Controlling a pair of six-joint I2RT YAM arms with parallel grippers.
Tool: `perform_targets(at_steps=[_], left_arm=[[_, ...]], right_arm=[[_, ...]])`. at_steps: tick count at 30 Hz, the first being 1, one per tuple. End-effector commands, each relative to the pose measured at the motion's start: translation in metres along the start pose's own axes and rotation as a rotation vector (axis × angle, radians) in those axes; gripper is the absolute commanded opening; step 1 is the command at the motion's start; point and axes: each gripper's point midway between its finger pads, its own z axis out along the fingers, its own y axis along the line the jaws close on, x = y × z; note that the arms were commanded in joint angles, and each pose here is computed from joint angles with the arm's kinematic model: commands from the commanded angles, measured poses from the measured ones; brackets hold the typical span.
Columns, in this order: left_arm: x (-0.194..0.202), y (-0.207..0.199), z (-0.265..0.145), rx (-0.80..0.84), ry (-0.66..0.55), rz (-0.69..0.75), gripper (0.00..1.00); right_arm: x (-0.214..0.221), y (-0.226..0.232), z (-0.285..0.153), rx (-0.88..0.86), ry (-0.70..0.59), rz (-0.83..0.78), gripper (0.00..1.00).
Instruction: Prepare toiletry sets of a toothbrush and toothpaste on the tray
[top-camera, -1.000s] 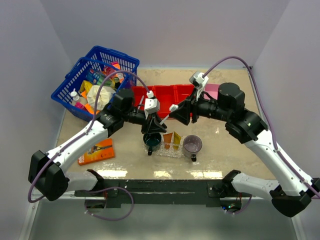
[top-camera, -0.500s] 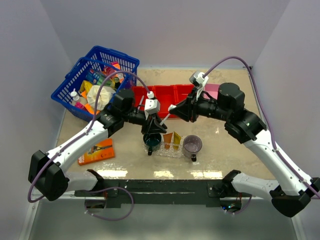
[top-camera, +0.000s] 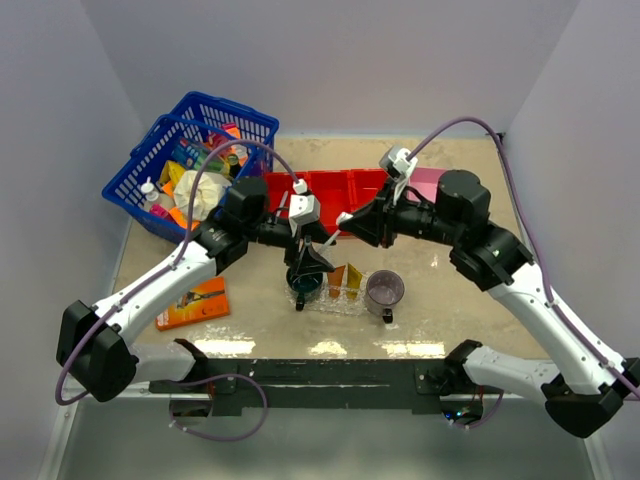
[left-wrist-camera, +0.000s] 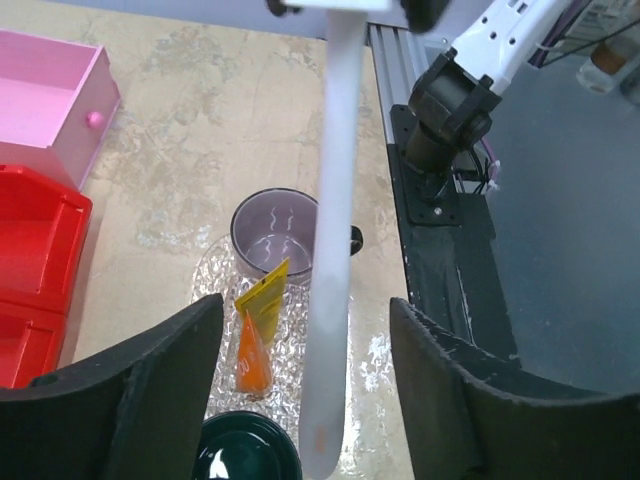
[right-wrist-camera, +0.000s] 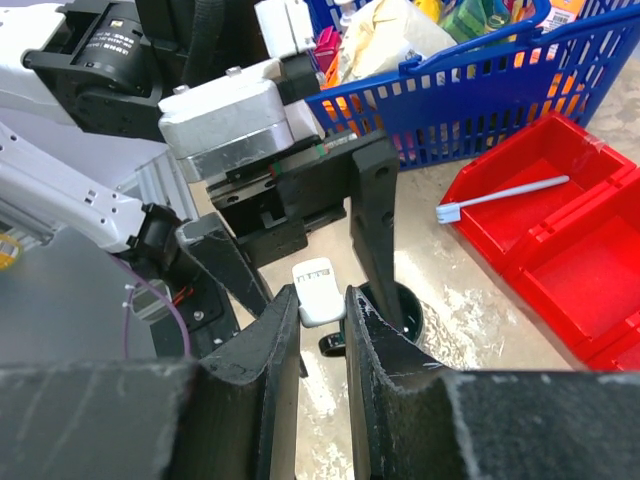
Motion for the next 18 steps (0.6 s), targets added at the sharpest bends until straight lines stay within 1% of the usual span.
perform_targets(at_steps=[1,2,3,5,6,7,8,9,10,12,13,15,16,18], left_arm=[[-0.023,0.005,-0.005,-0.05,-0.065,0.084,0.75],[-0.025,0.006,-0.007,-0.061,-0.071,0.084,0.78],[-0.029,0.006,-0.009,-0.071,-0.085,0.098,0.8],[-0.028,0.009,-0.014,-0.091,-0.089,0.081,0.82],[-0.039,0.011,-0.018,-0.106,-0.124,0.122,0.84],[-0.039,0.013,-0.021,-0.12,-0.133,0.107,0.87],[-0.045,0.019,-0.027,-0.146,-0.158,0.122,0.9],[-0.05,0.02,-0.032,-0.162,-0.178,0.132,0.91],[-0.048,0.023,-0.036,-0.177,-0.19,0.1,0.92],[-0.058,0.034,-0.053,-0.245,-0.233,0.122,0.92],[-0.057,0.047,-0.062,-0.313,-0.243,0.103,0.93],[-0.057,0.06,-0.072,-0.387,-0.251,0.104,0.93],[-0.055,0.072,-0.08,-0.455,-0.249,0.102,0.93],[-0.05,0.082,-0.086,-0.515,-0.237,0.088,0.93]], right_arm=[[-0.011,0.004,-0.011,0.009,-0.039,-0.041,0.0],[-0.01,0.004,-0.012,0.013,-0.035,-0.043,0.0],[-0.01,0.002,-0.014,0.025,-0.039,-0.051,0.0],[-0.01,0.001,-0.018,0.045,-0.034,-0.061,0.0],[-0.011,-0.002,-0.021,0.065,-0.037,-0.068,0.0],[-0.01,-0.002,-0.024,0.073,-0.033,-0.073,0.0],[-0.01,-0.003,-0.026,0.085,-0.031,-0.085,0.0],[-0.01,-0.005,-0.028,0.096,-0.027,-0.092,0.0],[-0.006,-0.008,-0.032,0.119,-0.016,-0.093,0.0],[-0.003,-0.009,-0.036,0.132,-0.004,-0.111,0.0],[0.003,-0.01,-0.038,0.134,0.013,-0.111,0.0],[0.009,-0.008,-0.042,0.13,0.028,-0.119,0.0],[0.012,-0.008,-0.043,0.13,0.037,-0.122,0.0],[0.017,-0.008,-0.048,0.137,0.046,-0.131,0.0]])
